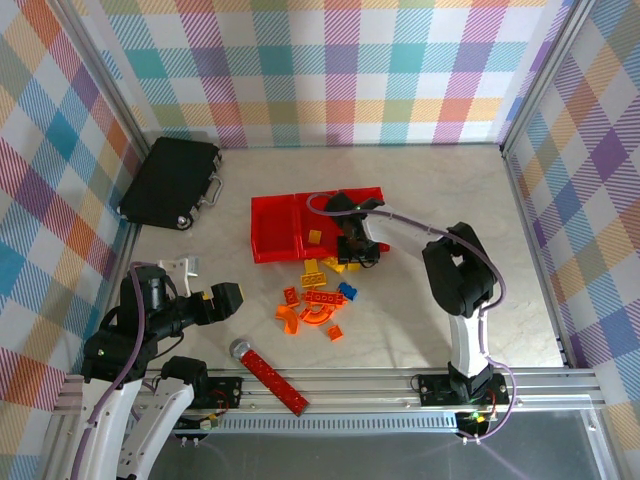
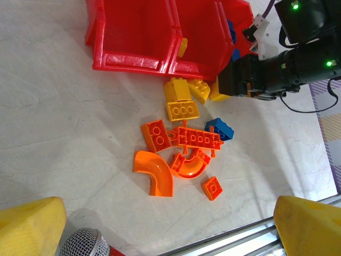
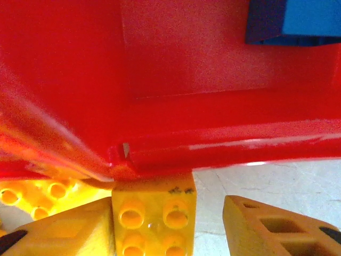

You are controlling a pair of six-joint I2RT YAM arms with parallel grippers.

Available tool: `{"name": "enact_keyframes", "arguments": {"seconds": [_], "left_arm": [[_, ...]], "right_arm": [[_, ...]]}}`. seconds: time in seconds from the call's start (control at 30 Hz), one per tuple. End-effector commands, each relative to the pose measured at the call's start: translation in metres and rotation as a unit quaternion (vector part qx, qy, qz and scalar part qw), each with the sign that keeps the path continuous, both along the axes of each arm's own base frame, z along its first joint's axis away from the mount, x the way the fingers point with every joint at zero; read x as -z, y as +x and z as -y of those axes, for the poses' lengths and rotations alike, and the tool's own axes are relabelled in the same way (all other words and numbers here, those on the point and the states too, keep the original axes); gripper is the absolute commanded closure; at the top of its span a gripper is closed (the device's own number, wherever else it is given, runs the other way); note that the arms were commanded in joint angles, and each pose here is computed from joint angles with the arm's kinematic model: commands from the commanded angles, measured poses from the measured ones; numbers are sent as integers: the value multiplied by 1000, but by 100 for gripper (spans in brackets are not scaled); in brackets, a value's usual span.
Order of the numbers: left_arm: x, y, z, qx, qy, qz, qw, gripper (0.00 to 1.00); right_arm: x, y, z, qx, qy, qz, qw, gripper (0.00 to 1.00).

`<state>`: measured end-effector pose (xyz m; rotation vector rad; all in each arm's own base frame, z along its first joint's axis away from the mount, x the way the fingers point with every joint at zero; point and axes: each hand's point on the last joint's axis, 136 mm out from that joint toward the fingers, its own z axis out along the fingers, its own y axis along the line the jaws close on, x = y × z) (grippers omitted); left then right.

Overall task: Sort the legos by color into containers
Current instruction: Pick up the lego from the center of the table.

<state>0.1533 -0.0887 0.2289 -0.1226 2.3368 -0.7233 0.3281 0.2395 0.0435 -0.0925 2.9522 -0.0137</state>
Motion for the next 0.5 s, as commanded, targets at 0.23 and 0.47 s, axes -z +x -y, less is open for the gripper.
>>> {"name": "enact_keyframes", "arguments": {"seconds": [0.23, 0.47], "left_arm": [[2, -2, 0, -1, -1, -2, 1000, 0], [2, -2, 0, -1, -1, -1, 1000, 0]], "right_arm": [[-7, 5, 2, 5, -12, 16, 1000, 62], [-38, -3, 6, -8, 4, 36, 999, 75]]}}
